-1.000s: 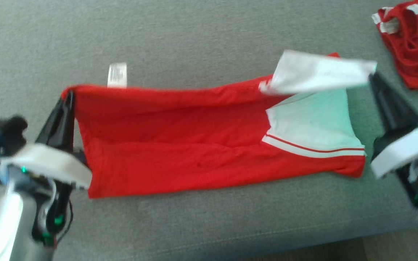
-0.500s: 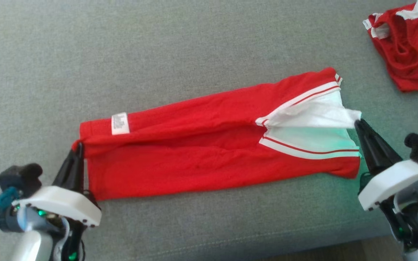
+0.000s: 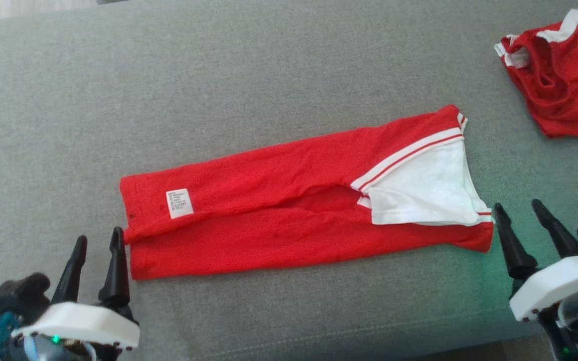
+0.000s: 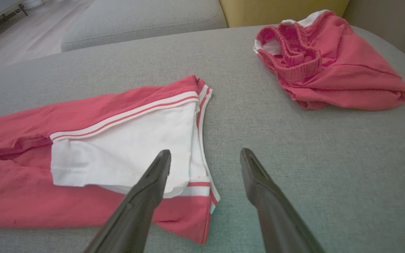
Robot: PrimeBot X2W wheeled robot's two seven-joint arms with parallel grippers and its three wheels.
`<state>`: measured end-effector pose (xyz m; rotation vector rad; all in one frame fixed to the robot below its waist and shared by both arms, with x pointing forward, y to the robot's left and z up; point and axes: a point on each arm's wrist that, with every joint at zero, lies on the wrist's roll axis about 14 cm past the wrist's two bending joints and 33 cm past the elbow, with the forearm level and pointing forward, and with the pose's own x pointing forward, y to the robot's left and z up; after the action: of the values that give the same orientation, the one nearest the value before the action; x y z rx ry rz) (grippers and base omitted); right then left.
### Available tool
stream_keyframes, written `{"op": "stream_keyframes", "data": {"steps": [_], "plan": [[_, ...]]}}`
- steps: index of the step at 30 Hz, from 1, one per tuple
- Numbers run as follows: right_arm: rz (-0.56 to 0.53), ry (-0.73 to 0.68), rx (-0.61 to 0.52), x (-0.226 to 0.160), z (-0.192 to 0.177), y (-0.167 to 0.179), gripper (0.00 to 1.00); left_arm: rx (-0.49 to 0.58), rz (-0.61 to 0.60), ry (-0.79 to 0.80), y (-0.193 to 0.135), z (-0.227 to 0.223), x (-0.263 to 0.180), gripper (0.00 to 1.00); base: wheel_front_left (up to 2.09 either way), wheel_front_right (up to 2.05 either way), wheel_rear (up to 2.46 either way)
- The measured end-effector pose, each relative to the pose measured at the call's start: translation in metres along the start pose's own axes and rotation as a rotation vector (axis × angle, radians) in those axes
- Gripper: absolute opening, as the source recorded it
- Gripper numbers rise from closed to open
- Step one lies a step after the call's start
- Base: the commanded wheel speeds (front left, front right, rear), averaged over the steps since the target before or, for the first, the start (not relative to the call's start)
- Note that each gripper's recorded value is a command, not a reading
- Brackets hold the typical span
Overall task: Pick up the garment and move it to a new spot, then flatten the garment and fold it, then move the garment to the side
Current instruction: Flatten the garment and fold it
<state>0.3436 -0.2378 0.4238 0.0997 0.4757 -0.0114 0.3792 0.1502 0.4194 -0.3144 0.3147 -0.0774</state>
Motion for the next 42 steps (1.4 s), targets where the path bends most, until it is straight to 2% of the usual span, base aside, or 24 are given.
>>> {"op": "stream_keyframes", "data": {"steps": [8,13,19,27,37,38,40,42], "plan": [[-0.034,-0.034,-0.012,-0.003,0.017,-0.011,1.00,-0.007,0.040,-0.143,0.000,0.030,-0.015,1.00,0.00,0.00,0.00],[0.017,0.050,-0.033,0.018,0.013,0.003,1.00,-0.019,0.053,-0.176,-0.001,0.035,-0.020,1.00,0.00,0.00,0.00],[0.029,0.167,-0.091,0.053,0.011,0.003,1.00,-0.014,0.092,-0.192,0.009,0.037,-0.024,1.00,0.00,0.00,0.00],[0.059,0.405,-0.118,0.071,-0.029,0.011,1.00,-0.018,0.157,-0.211,0.028,0.039,-0.032,1.00,0.00,0.00,0.00],[0.096,0.473,-0.075,0.080,-0.032,0.021,1.00,-0.024,0.188,-0.211,0.036,0.037,-0.037,1.00,0.00,0.00,0.00],[0.097,0.477,-0.077,0.079,-0.032,0.021,0.92,-0.024,0.188,-0.211,0.036,0.036,-0.037,1.00,0.00,0.00,0.00],[0.102,0.487,-0.079,0.078,-0.033,0.021,0.48,-0.024,0.188,-0.208,0.035,0.036,-0.036,1.00,0.00,0.00,0.00],[0.110,0.492,-0.092,0.077,-0.035,0.023,0.36,-0.024,0.185,-0.204,0.035,0.034,-0.035,1.00,0.00,0.00,0.00]]}}
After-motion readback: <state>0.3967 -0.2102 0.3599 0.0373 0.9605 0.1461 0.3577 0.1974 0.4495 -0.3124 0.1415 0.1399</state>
